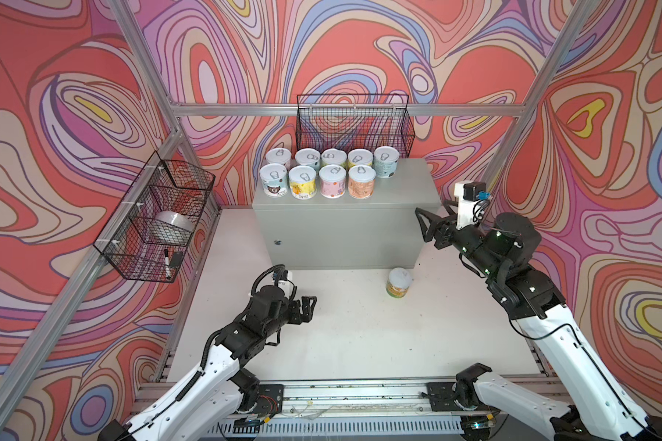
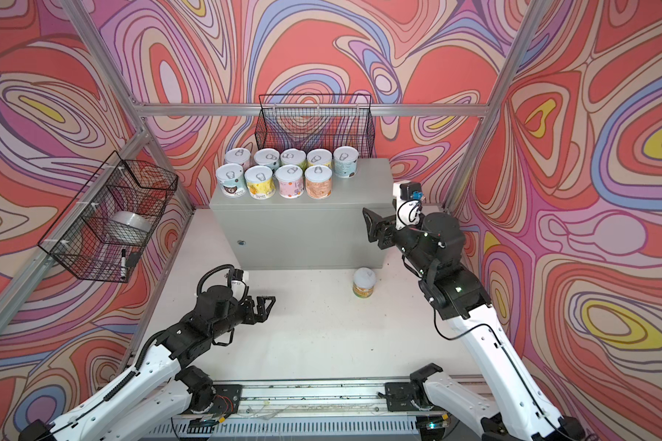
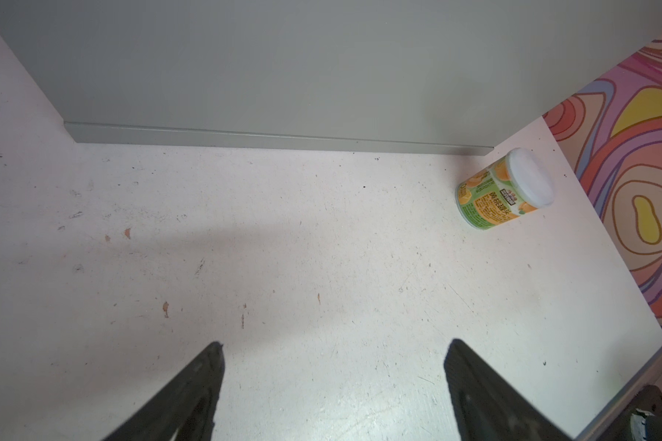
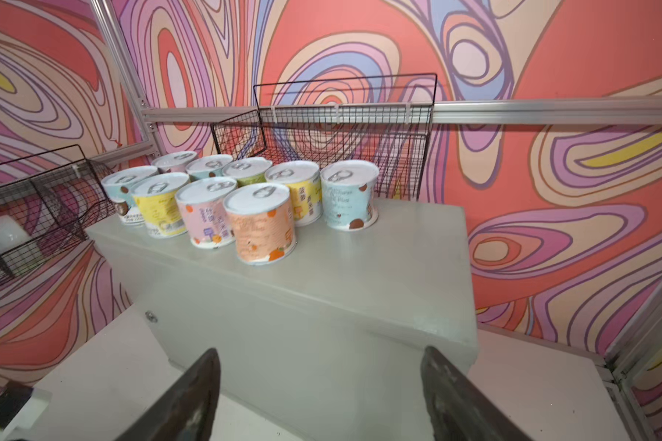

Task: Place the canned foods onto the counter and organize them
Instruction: 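Lower the right gripper to the green-and-orange tub on the floor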

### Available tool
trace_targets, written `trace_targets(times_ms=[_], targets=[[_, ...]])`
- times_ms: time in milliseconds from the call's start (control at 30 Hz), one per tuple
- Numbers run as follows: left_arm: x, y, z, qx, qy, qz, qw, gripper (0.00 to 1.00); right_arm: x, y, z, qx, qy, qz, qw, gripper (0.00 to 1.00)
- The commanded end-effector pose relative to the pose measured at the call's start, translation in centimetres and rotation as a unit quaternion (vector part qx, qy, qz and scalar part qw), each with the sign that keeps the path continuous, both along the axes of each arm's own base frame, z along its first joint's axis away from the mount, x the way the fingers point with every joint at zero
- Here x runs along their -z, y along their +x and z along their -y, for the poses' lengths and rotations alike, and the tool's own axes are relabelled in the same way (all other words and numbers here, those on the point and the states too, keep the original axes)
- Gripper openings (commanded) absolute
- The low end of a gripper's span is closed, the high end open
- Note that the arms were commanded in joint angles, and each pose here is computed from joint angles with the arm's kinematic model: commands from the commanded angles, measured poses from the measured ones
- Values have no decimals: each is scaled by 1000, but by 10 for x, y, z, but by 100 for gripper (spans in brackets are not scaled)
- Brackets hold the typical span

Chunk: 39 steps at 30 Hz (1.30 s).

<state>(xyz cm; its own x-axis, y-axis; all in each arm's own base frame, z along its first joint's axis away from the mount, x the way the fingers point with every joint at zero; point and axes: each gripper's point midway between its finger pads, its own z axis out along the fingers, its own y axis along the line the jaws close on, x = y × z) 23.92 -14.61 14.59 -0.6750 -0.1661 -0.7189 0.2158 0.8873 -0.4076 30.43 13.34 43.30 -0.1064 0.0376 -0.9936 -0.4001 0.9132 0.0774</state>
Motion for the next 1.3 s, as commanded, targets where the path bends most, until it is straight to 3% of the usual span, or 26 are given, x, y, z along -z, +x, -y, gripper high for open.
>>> trace_targets(times_ms=[0,200,467,667,1267], targets=[[-1,1,-3,-8,-3,13,1000,90,54,-13,10,32,-5,-69,997,89],[2,-1,-1,-6,-5,14,1000,90,138,-29,25,69,14,-146,987,93],[8,-2,20,25,17,14,999,89,236,-20,24,94,17,-219,971,94],[6,2,40,48,-3,12,999,92,275,-12,19,97,12,-242,965,98],[12,8,58,68,-18,2,998,92,325,10,4,103,26,-285,953,98]])
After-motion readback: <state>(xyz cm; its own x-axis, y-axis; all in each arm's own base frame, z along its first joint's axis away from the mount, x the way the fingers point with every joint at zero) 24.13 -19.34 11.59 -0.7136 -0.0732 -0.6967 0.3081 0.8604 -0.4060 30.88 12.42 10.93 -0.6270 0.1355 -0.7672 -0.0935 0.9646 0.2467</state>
